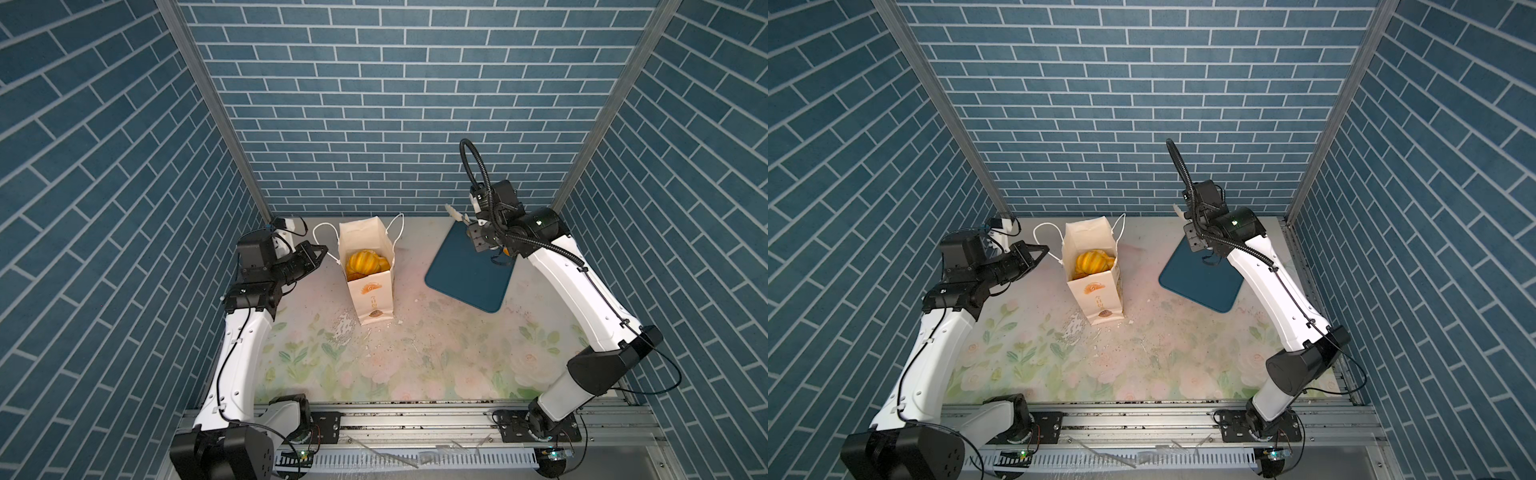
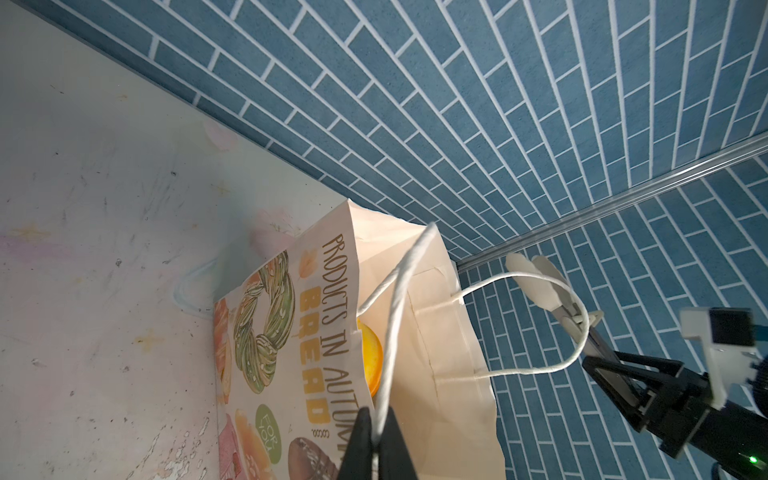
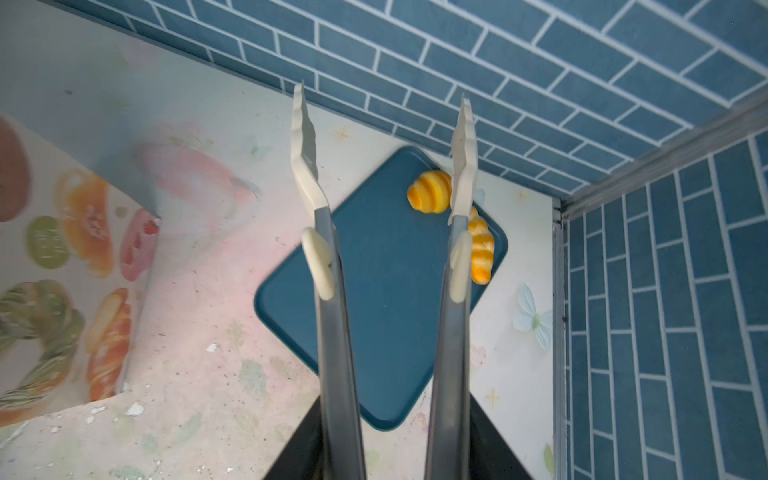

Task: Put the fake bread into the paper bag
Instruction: 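Move the empty tongs back over the tray toward the long croissant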

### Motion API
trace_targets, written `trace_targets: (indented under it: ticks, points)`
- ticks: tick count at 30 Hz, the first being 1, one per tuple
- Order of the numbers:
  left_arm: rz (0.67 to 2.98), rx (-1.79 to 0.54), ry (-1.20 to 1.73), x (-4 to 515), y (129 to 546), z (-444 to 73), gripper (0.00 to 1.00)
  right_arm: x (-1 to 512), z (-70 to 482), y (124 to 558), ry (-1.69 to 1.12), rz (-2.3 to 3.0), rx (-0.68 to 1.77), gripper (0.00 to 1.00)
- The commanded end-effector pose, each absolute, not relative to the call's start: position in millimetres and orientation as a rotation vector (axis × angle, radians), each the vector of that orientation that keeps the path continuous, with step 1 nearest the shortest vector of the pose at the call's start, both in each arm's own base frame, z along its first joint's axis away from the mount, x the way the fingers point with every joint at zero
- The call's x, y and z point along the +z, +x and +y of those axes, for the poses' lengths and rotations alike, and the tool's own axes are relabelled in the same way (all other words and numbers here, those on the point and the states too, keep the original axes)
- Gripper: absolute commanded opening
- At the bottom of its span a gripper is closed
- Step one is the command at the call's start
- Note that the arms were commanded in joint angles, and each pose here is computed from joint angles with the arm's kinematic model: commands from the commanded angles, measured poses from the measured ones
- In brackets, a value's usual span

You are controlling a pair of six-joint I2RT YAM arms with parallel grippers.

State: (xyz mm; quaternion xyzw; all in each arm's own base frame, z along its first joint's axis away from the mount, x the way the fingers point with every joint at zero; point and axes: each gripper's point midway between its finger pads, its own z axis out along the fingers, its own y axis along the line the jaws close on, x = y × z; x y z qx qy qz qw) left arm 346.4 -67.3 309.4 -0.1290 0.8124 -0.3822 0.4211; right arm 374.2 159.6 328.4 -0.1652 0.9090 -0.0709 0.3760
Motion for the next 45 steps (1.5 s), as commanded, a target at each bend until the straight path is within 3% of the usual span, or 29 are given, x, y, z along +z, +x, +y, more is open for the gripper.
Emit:
trace_targets:
  ticks: [1, 17, 32, 45]
  points:
    - [2.010, -0.951, -0.305, 320.8, 349.8, -66.4, 0.08, 334.2, 135.4, 380.6, -0.251, 2.308, -0.127, 0.47]
    - [2.010, -0.945, -0.305, 322.0, 346.5, -66.0, 0.08, 227.9, 40.3, 427.8, -0.032, 2.520, -0.242, 0.47]
    - [2.006, -0.940, -0.303, 323.6, 343.4, -65.9, 0.08, 158.2, 14.6, 462.4, 0.007, 2.618, -0.211, 0.47]
    - [2.002, -0.939, -0.299, 325.6, 343.7, -65.9, 0.08, 124.1, 19.0, 461.7, -0.047, 2.692, -0.142, 0.44]
